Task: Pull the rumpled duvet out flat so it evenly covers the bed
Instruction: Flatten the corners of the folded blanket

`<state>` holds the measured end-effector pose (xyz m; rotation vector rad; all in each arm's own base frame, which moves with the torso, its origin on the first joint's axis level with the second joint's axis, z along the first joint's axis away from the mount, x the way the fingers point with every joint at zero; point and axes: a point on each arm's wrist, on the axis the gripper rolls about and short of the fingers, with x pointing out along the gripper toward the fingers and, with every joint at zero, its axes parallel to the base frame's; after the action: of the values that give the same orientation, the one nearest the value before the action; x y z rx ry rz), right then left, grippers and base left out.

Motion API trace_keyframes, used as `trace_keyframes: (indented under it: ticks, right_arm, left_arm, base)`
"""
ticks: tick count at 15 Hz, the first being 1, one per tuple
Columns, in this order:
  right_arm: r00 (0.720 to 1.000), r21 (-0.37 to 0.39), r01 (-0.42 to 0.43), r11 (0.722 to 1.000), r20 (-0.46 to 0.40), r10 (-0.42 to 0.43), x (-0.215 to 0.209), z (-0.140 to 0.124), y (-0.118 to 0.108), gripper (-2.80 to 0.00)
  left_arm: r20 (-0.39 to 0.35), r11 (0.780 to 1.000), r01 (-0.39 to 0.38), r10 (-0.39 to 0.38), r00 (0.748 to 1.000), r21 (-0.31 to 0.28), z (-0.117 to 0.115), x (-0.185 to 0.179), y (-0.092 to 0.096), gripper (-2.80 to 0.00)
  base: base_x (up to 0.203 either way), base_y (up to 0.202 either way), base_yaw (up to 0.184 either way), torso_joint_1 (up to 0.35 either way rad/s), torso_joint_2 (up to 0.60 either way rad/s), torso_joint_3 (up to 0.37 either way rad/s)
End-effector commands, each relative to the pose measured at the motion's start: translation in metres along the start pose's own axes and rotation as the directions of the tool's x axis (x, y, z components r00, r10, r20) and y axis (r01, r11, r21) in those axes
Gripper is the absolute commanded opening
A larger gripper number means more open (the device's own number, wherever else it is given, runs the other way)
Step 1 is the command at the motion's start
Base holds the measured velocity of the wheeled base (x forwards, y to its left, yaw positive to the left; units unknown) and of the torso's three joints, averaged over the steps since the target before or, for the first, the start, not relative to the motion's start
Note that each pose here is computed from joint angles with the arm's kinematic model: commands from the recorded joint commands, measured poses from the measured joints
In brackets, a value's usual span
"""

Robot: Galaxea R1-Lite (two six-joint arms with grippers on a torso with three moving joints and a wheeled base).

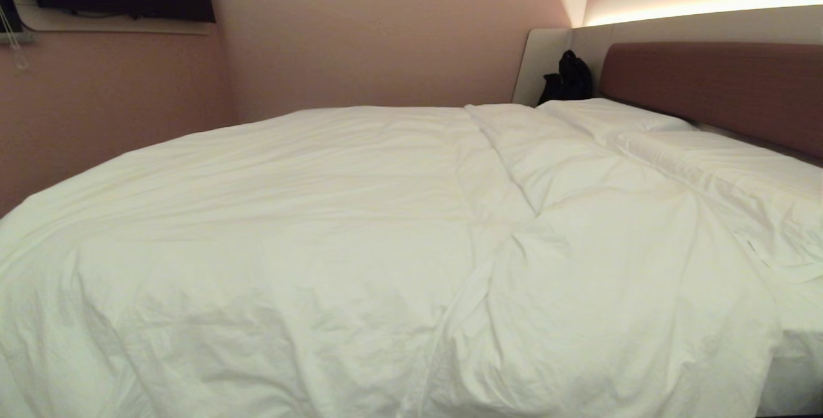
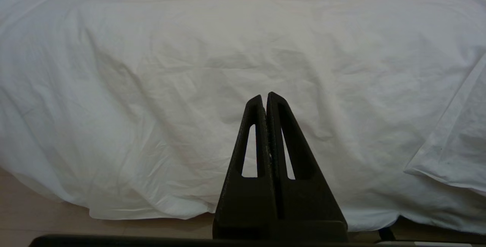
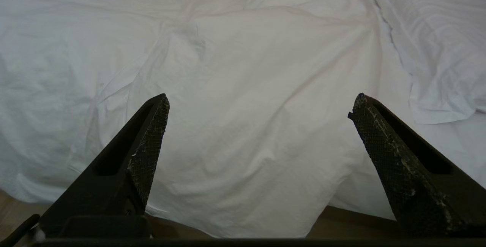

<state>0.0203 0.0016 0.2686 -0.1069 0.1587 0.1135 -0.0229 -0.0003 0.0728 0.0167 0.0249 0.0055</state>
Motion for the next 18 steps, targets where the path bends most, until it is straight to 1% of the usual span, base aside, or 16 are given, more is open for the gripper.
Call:
trace_keyframes:
  ticks: [1, 4, 5, 7, 8, 10, 11, 12, 14, 15, 16, 17, 18]
  right_arm:
    - [0.998, 0.011, -0.003, 1.0, -0.062, 0.004, 0.021, 0.006, 0.006, 0.0]
    - [0.991, 0.048, 0.011, 0.999, -0.132, -0.004, 0.065, 0.023, 0.017, 0.0]
    - [0.987, 0.051, 0.018, 0.999, -0.162, -0.009, 0.086, 0.028, 0.022, -2.8]
    - [0.982, 0.062, 0.033, 0.998, -0.186, -0.021, 0.12, 0.036, 0.029, -2.8]
    - [0.974, 0.062, 0.046, 0.997, -0.223, -0.031, 0.144, 0.035, 0.033, -2.8]
    - [0.952, 0.075, 0.09, 0.993, -0.301, -0.063, 0.196, 0.028, 0.038, -2.8]
    - [0.934, 0.091, 0.129, 0.987, -0.345, -0.09, 0.225, 0.022, 0.037, -2.8]
    - [0.922, 0.112, 0.168, 0.98, -0.368, -0.116, 0.246, 0.018, 0.032, -2.8]
    - [0.874, 0.138, 0.266, 0.954, -0.452, -0.179, 0.291, -0.002, 0.013, -2.8]
    - [0.853, 0.156, 0.304, 0.94, -0.483, -0.196, 0.303, -0.012, -0.002, -2.8]
    - [0.846, 0.186, 0.294, 0.938, -0.507, -0.165, 0.305, -0.02, -0.012, -2.8]
    - [0.847, 0.186, 0.28, 0.942, -0.51, -0.15, 0.302, -0.023, -0.015, -2.8]
    - [0.846, 0.181, 0.289, 0.94, -0.509, -0.162, 0.3, -0.024, -0.02, -2.8]
  left_arm:
    - [-0.001, 1.0, 0.0, 0.0, 1.0, 0.0, 0.0, 0.0, 0.0, -2.8]
    - [-0.001, 1.0, 0.0, 0.0, 1.0, 0.0, 0.0, 0.0, 0.0, -2.8]
    - [-0.001, 1.0, 0.0, 0.0, 1.0, 0.0, 0.0, 0.0, 0.0, -2.8]
    - [-0.001, 1.0, 0.0, 0.0, 1.0, 0.0, 0.0, 0.0, 0.0, -2.8]
    - [-0.001, 1.0, -0.002, 0.002, 1.0, 0.0, 0.0, 0.0, 0.0, -2.8]
    - [-0.001, 1.0, 0.0, 0.0, 1.0, 0.0, 0.0, 0.0, 0.0, -2.8]
    - [-0.001, 1.0, 0.0, 0.0, 1.0, 0.0, 0.0, 0.0, 0.0, -2.8]
    - [-0.001, 1.0, 0.0, 0.0, 1.0, 0.0, 0.0, 0.0, 0.0, -2.8]
    - [-0.001, 1.0, 0.0, 0.0, 1.0, 0.0, 0.0, 0.0, 0.0, -2.8]
    - [-0.001, 1.0, -0.002, 0.002, 1.0, 0.0, 0.0, 0.0, 0.0, -2.8]
    - [-0.001, 1.0, 0.0, 0.0, 1.0, 0.0, 0.0, 0.0, 0.0, -2.8]
    - [-0.001, 1.0, 0.0, 0.0, 1.0, 0.0, 0.0, 0.0, 0.0, -2.8]
    - [-0.001, 1.0, 0.0, 0.0, 1.0, 0.0, 0.0, 0.0, 0.0, -2.8]
  base:
    - [0.0, 0.0, 0.0, 0.0, 0.0, 0.0]
    - [0.0, 0.0, 0.0, 0.0, 0.0, 0.0]
    - [0.0, 0.0, 0.0, 0.0, 0.0, 0.0]
    - [0.0, 0.0, 0.0, 0.0, 0.0, 0.0]
    - [0.0, 0.0, 0.0, 0.0, 0.0, 0.0]
    - [0.0, 0.0, 0.0, 0.0, 0.0, 0.0]
    - [0.0, 0.0, 0.0, 0.0, 0.0, 0.0]
    - [0.0, 0.0, 0.0, 0.0, 0.0, 0.0]
    - [0.0, 0.0, 0.0, 0.0, 0.0, 0.0]
    - [0.0, 0.0, 0.0, 0.0, 0.0, 0.0]
    - [0.0, 0.0, 0.0, 0.0, 0.0, 0.0]
    - [0.0, 0.0, 0.0, 0.0, 0.0, 0.0]
    - [0.0, 0.0, 0.0, 0.0, 0.0, 0.0]
